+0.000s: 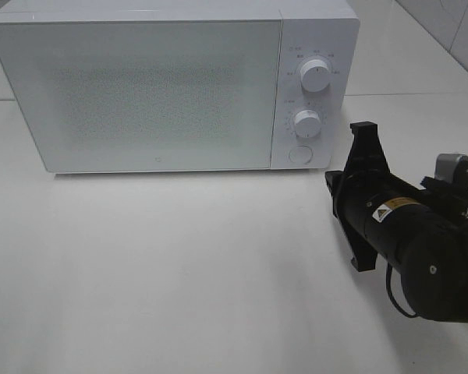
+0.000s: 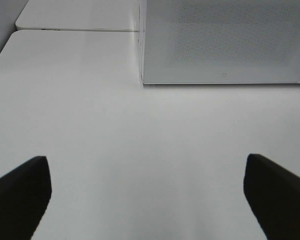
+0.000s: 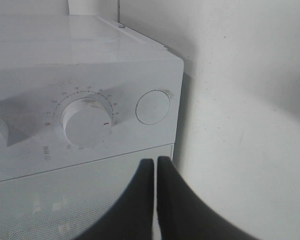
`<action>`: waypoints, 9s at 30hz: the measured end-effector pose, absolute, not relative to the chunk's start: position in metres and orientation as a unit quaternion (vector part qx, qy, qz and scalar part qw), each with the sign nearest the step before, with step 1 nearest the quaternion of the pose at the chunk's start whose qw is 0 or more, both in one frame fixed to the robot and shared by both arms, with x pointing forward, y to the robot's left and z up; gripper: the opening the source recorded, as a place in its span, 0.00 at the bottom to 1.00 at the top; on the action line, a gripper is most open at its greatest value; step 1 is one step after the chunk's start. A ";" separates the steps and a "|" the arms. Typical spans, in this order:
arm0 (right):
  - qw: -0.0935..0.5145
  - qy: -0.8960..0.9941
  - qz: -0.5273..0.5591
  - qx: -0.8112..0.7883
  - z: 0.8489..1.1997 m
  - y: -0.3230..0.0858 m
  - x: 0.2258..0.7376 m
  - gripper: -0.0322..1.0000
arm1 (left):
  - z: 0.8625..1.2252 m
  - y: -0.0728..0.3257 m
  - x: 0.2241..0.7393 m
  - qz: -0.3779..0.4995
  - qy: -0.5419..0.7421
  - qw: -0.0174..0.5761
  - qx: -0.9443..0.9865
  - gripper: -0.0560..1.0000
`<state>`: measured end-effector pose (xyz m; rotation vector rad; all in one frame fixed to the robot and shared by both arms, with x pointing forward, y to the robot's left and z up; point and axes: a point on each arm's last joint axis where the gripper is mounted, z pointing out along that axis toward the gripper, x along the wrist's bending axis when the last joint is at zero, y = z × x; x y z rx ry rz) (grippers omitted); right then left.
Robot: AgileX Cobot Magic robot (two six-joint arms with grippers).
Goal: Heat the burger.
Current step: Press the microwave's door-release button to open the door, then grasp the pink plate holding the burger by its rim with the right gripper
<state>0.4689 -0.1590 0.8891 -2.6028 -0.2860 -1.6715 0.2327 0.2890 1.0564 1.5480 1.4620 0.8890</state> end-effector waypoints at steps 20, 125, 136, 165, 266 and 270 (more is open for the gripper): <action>0.019 -0.074 -0.513 -0.855 0.868 -0.141 0.514 0.03 | 1.056 0.289 0.233 0.352 0.579 0.405 0.613 0.99; -0.003 -0.025 -0.517 -0.856 0.846 -0.124 0.591 0.03 | 1.056 0.289 0.233 0.352 0.579 0.405 0.613 0.99; 0.003 -0.027 -0.511 -0.859 0.849 -0.126 0.591 0.03 | 1.056 0.289 0.233 0.352 0.579 0.405 0.613 0.99; 0.031 -0.139 -0.473 -0.869 0.872 -0.138 0.560 0.03 | 1.056 0.289 0.233 0.352 0.579 0.405 0.613 0.99; -0.134 -0.697 0.027 -0.704 0.980 -0.308 0.469 0.75 | 1.056 0.289 0.233 0.352 0.579 0.405 0.613 0.99; -0.144 -0.700 0.021 -0.699 0.980 -0.308 0.472 0.96 | 1.056 0.289 0.233 0.352 0.579 0.405 0.613 0.99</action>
